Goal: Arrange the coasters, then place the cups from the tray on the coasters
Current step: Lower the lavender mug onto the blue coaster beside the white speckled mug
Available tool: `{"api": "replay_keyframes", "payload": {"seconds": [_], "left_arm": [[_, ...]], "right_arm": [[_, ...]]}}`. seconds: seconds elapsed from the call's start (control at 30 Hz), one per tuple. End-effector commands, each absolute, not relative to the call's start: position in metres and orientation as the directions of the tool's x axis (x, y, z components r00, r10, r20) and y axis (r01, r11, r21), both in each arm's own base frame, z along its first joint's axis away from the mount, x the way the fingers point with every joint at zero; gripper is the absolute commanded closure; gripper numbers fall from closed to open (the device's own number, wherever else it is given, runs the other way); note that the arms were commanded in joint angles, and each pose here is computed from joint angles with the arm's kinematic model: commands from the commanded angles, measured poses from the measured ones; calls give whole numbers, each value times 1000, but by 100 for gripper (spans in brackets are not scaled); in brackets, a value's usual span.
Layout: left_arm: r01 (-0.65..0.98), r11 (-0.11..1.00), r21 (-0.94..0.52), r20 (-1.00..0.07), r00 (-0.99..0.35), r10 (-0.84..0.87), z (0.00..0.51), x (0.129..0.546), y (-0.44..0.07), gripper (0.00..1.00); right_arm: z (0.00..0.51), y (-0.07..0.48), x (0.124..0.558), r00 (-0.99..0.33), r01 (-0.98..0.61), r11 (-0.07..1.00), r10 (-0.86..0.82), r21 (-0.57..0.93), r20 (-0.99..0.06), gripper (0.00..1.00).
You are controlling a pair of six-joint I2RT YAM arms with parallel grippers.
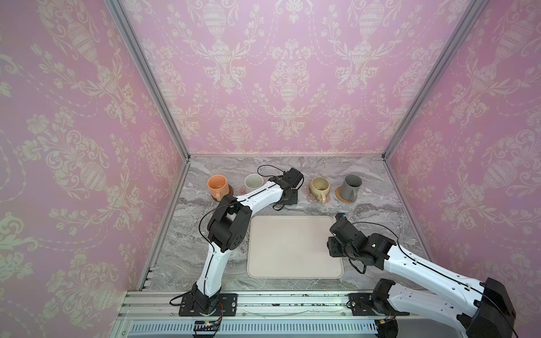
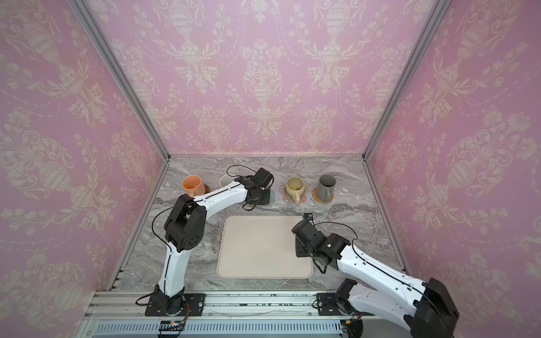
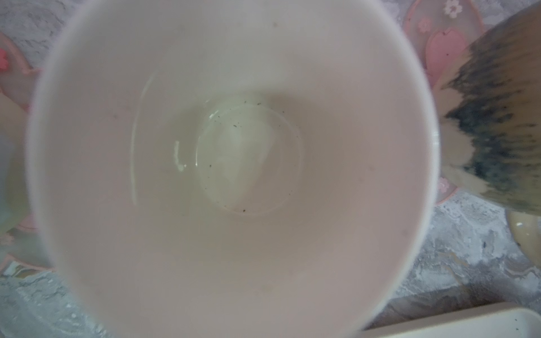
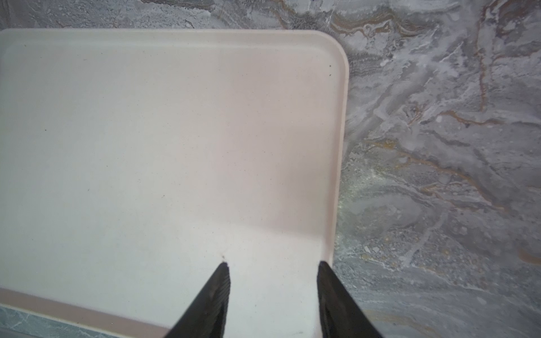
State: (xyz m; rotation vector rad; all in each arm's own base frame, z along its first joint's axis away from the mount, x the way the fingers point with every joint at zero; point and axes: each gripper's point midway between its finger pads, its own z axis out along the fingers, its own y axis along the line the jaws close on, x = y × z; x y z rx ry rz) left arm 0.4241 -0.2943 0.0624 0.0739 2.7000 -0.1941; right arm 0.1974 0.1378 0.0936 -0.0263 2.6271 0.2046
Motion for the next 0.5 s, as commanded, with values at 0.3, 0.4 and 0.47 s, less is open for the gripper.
{"api": "replay_keyframes", "payload": {"seconds": [0.3,0.4,0.47], "left_arm": [[48,989,-139,-396,-918,-11,69,411,-291,78],[44,988,-149,-401,-916,-19,71,411,-292,72],[45,987,-157,-409,-912,-24,74,412,-293,69]], "right_arm": [[95,132,193,-869,-27,986,59,167,-491,49],[95,130,192,-868,-24,986,61,164,-494,48],[95,130,192,-868,-23,986,61,164,-494,48]]}}
